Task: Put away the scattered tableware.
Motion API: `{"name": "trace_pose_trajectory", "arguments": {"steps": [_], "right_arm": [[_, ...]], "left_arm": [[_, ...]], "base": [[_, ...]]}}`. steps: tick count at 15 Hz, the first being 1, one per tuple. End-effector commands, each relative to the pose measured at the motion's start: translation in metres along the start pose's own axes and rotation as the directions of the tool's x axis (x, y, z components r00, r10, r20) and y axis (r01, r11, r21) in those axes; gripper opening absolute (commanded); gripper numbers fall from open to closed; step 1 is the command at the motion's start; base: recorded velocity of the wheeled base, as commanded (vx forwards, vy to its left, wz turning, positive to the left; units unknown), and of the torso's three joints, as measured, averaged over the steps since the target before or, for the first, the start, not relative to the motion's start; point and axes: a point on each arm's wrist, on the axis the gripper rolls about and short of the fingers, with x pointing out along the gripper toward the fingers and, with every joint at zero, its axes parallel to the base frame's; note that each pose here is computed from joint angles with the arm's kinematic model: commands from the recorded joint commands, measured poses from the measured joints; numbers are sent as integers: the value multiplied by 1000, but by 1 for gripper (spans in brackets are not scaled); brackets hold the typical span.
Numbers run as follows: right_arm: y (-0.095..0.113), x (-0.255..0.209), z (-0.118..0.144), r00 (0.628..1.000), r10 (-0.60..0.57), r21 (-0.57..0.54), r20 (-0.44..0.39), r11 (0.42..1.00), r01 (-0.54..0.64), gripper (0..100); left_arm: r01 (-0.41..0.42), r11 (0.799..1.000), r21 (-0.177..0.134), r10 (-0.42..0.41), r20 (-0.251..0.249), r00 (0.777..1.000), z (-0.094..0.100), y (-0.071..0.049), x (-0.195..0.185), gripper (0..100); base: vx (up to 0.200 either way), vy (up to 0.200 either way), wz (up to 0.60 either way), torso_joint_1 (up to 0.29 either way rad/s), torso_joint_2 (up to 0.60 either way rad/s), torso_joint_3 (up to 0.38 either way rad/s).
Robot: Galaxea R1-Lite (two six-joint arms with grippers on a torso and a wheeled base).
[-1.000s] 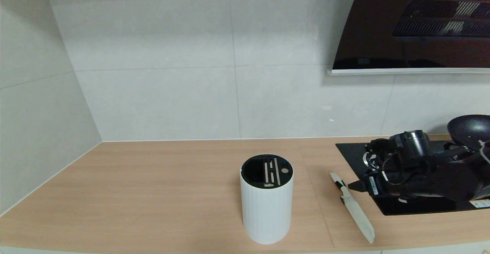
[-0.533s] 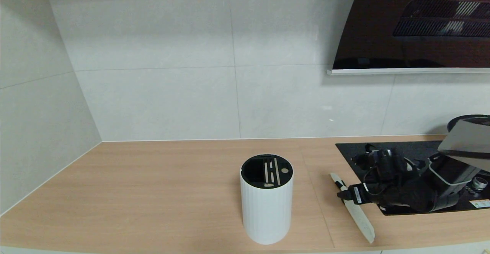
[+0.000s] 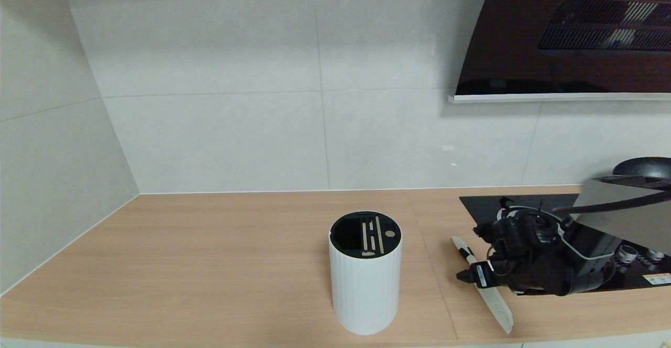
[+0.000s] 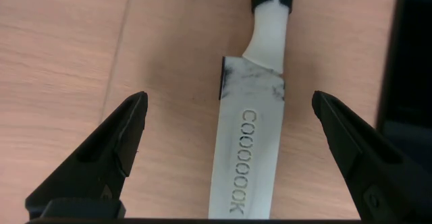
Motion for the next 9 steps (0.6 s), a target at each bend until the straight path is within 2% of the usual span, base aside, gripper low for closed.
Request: {"name": "trace_pose_trajectory", "arguments": {"steps": [1, 9], "right_arm": [[0, 5, -2, 1000, -2, 1, -7, 1000, 2, 100], [-5, 18, -1, 999, -42, 14, -7, 999, 42, 100]], "left_arm": [[0, 1000, 0, 0, 0, 1000, 0, 0, 0, 100], [0, 1000, 0, 0, 0, 1000, 0, 0, 0, 100]], "base": [[0, 0, 0, 0, 0, 0], [0, 0, 0, 0, 0, 0]]}}
